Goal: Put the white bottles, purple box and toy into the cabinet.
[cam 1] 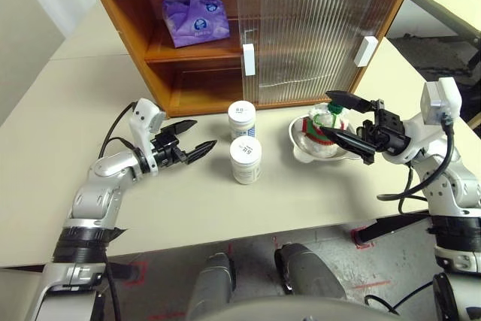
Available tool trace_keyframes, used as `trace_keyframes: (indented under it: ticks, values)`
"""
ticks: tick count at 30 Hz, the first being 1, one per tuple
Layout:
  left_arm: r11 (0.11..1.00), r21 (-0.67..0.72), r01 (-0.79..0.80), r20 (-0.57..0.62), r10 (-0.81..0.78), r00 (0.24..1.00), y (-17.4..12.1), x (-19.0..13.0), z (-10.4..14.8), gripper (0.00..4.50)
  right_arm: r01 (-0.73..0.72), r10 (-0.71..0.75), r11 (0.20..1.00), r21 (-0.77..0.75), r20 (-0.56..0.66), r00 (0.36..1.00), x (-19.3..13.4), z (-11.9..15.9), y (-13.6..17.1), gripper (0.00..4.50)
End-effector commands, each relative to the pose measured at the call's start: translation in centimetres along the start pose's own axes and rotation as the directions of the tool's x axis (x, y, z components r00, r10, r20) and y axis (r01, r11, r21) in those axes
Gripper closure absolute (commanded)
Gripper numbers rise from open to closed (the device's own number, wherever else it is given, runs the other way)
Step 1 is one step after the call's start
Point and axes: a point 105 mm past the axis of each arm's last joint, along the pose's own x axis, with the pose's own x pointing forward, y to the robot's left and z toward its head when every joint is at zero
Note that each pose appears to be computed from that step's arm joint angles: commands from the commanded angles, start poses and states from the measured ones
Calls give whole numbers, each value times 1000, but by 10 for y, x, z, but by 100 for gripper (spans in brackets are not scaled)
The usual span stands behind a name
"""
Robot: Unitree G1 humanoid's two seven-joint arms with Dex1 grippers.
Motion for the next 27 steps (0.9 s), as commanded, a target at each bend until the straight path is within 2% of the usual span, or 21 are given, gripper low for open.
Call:
trace_keyframes:
  ticks: [1, 7, 11, 27]
  values:
    - [1000, -8, 29, -7, -29, 1000, -5, 9, -14, 2, 14, -15, 1000, -7, -12, 1000, -5, -4, 0, 0]
    - [999, -14, 42, 9, -42, 999, -8, 20, -25, 2, 16, -16, 1000, -4, -14, 1000, -4, -6, 2, 0]
    - [995, 31, 99, -14, -99, 995, -17, 31, -30, 2, 9, -9, 1000, -6, -16, 1000, -2, -3, 3, 0]
    - [983, 92, 162, 22, -164, 986, -26, 67, -20, 2, 4, -4, 1000, -18, -30, 1000, -6, 2, -1, 0]
